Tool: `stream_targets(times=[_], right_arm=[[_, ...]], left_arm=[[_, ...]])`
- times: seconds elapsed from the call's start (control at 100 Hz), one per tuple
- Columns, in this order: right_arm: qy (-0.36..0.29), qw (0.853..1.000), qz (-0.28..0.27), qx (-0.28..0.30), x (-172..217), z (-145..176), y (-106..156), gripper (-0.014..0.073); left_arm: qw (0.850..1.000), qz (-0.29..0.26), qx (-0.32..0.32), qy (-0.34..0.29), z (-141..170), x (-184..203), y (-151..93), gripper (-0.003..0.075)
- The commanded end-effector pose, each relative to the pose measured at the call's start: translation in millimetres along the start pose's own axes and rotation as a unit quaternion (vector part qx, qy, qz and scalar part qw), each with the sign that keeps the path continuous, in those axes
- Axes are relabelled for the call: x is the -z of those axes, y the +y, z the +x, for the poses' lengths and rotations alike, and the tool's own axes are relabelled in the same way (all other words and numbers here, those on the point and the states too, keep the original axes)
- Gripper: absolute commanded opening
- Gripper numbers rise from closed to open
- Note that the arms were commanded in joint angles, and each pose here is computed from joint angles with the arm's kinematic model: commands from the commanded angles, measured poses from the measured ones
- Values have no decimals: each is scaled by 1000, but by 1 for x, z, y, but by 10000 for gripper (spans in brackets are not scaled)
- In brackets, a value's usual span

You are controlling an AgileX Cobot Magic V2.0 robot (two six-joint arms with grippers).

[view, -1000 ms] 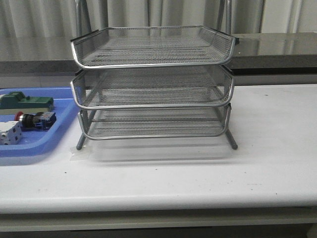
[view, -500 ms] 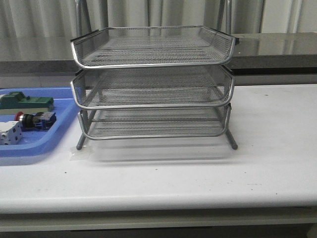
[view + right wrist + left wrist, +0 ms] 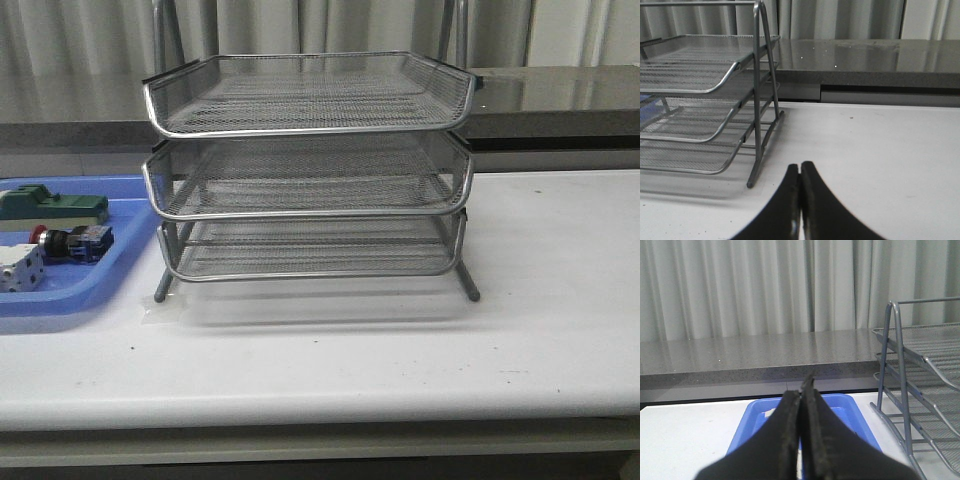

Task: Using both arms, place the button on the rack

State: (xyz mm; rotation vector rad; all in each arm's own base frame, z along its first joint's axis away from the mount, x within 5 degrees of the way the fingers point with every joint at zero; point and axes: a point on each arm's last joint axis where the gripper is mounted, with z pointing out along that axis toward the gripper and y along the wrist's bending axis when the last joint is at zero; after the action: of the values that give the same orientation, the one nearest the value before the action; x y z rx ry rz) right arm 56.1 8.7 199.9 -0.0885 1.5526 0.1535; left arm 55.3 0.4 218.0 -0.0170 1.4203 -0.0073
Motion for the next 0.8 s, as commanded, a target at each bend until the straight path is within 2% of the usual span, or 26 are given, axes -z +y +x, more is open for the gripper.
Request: stream_targets(times=[0.0,0.13,0.23,0.43,0.57,0.79], right_arm=[[-64,998,-2,10,3,-17,1,-69],[-46,999,-2,-9,6,-35,1,-69],[-8,1000,-5,-29,7,-50,3,-69],[73,997,-4,-29,-5,-86,5,-69],[152,988,-4,-36,-25,-104,7,-69],[267,962,-7,-56,-70,-121,11,-69]], left_arm=[[999,-1,9,-40,2,3,0,-20],[999,-1,9,-40,2,3,0,-20],[999,-1,9,-40,2,3,0,-20],[999,-1,9,-40,2,3,0,-20],[999,-1,9,-40,2,3,0,-20],[999,-1,9,-40,2,3,0,-20]])
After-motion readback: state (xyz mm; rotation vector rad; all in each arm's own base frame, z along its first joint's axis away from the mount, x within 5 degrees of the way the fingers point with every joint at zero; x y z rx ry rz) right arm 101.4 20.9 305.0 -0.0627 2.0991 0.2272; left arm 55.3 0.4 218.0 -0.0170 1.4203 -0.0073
